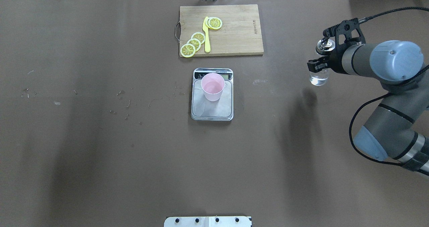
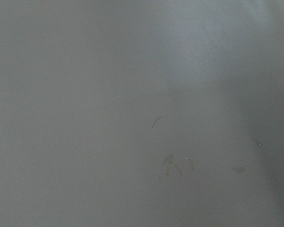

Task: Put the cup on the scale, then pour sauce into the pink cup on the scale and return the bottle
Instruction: 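Lower the sauce bottle onto the table with the right gripper and release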

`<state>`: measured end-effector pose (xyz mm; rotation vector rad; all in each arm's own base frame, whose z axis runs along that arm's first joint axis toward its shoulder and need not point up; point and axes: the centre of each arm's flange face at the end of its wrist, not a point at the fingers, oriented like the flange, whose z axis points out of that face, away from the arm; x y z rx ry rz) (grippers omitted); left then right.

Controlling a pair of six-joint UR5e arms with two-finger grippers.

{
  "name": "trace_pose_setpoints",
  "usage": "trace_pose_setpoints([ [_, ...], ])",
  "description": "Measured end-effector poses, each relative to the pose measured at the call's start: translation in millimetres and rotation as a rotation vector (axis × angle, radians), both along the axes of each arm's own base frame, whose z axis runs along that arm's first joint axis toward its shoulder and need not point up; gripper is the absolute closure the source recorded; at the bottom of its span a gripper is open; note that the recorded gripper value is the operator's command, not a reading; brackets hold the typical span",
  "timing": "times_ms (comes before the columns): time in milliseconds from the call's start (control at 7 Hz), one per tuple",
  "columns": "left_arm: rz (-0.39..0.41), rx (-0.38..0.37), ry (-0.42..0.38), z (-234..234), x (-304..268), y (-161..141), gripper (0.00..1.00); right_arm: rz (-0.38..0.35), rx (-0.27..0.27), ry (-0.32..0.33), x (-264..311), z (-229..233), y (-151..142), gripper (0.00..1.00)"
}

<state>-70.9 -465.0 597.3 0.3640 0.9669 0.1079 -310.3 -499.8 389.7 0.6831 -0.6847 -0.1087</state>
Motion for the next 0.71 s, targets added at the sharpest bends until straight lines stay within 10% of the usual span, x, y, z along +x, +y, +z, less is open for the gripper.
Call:
trace_pose_setpoints([
  [714,-0.006,0.010,0.001,-6.3,-2.7,2.3,0.03,0.013,0.010,-0.049,11.2,46.6,13.0,1.00],
])
